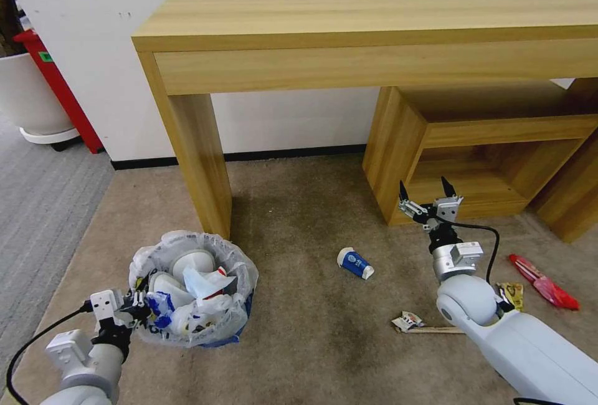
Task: Pick up the trash bin and place the garbage on the floor into it.
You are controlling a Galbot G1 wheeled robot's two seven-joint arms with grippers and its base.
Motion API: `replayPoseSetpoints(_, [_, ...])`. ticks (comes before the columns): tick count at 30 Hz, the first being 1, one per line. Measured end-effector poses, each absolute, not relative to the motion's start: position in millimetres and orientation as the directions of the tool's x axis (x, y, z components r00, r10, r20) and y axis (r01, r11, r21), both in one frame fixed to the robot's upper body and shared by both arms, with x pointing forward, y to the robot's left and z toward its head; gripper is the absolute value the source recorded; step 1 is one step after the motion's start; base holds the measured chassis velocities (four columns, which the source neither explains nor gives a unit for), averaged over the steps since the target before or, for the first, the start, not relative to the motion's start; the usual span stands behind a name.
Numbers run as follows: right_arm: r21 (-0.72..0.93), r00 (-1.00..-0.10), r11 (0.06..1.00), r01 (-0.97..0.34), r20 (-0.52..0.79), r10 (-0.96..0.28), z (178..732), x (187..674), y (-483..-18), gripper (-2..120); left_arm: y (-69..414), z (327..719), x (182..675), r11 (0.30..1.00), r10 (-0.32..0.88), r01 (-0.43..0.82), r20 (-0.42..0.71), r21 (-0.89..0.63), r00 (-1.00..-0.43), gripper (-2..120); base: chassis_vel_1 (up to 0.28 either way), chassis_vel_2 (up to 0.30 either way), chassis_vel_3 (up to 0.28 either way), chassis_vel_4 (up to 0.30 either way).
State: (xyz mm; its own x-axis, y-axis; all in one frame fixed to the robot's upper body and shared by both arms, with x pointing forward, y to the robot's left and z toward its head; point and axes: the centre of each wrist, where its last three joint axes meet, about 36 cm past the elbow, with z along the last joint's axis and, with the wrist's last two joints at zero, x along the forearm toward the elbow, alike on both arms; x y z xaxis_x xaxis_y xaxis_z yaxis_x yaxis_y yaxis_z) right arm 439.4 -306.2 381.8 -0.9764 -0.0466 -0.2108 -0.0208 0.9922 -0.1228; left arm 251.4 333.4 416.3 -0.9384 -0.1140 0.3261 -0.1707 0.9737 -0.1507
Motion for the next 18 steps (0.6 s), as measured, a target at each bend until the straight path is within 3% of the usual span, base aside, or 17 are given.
replayPoseSetpoints(18, [-0.126,-0.979,0.992,-0.021,-0.200,-0.046,376.8,438.3,-307.6,100,333.5,410.8,250.2,0.976,-0.109,-0.166,0.340,-0.141,-0.934,3,0.000,0.000,0.000,0.000])
